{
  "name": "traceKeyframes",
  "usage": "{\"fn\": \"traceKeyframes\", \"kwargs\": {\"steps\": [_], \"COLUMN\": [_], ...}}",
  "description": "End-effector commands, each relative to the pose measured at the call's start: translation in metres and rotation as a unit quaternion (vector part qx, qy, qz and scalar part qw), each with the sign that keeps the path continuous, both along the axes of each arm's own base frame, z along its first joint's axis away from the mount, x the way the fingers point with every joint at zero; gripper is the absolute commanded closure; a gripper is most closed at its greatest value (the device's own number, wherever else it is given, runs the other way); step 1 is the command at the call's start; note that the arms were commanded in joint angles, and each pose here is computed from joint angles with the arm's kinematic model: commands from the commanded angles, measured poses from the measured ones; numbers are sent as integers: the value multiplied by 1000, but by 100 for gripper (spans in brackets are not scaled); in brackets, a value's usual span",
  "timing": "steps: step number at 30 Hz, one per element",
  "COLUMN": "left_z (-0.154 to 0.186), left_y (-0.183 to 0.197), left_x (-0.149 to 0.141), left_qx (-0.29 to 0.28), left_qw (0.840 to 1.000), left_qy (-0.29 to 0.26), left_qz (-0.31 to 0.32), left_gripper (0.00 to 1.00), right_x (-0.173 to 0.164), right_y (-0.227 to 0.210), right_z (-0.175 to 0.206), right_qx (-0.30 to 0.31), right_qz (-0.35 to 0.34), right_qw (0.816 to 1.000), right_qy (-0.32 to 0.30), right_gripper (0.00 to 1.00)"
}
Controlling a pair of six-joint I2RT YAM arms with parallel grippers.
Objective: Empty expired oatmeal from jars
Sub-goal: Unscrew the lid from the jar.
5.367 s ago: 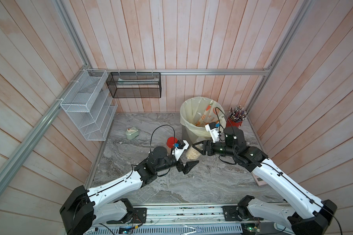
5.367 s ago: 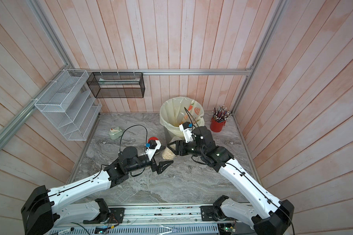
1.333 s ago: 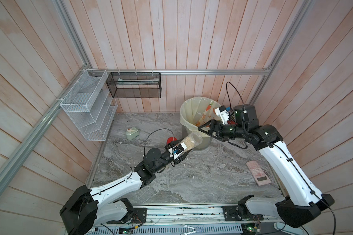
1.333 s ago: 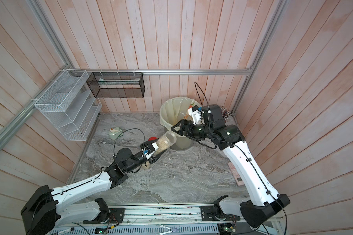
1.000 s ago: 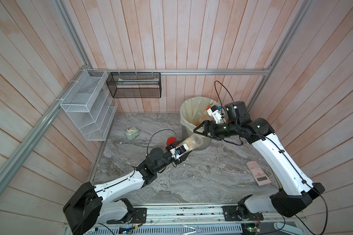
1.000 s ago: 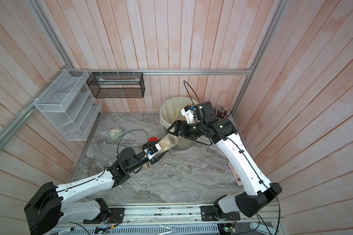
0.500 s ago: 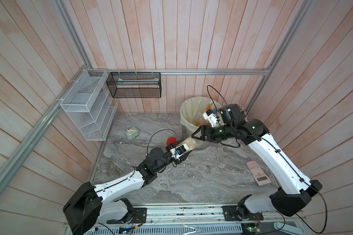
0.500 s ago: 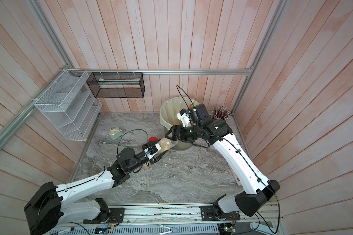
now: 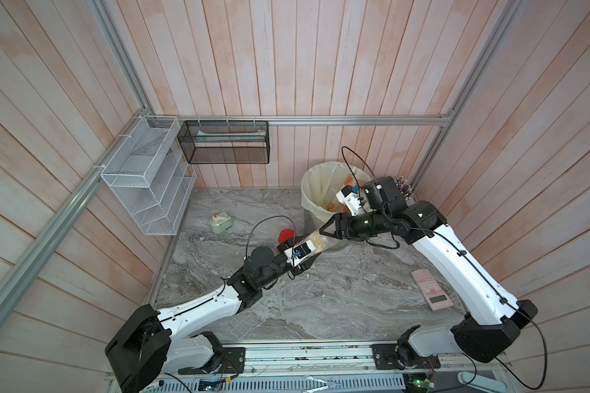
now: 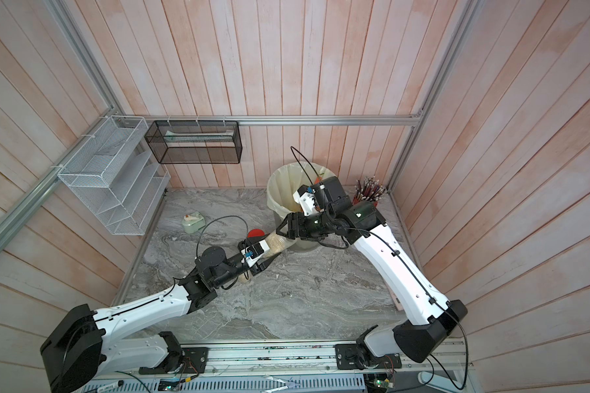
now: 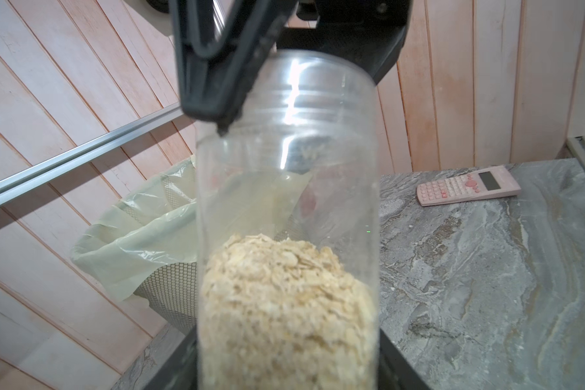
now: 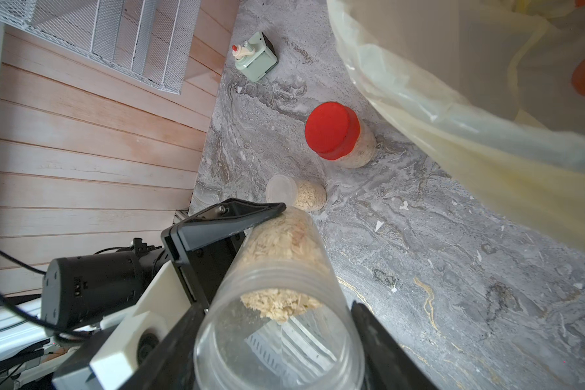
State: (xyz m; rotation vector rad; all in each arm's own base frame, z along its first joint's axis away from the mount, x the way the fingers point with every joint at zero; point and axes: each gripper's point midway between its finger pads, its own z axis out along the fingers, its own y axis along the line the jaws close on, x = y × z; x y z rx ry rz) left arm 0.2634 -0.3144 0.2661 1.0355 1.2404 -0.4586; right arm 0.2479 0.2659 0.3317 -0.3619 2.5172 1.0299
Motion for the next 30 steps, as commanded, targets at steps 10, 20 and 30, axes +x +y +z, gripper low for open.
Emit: {"fn": "traceKeyframes", "kwargs": {"steps": [10,20,30], "left_z": [37,31,30], "left_y": [0,6,5], "left_x": [-24,-25,-27], "left_qx": [-98,-99,-94], "left_qw": [982,977,976], "left_qy": [85,93,92], "left_qz": [-138,-166,-175], "left_gripper": [82,84,85], "right_x": [-40,-26,-19], "right_y": [19,-5,-15], "right_z": [26,-5,0], "right_qx": [40,-22,5], "right_qz": [233,269,299], "right_qw": [955,929,900], "right_qy": [-177,-252,-318], "right_gripper": [79,72,63]}}
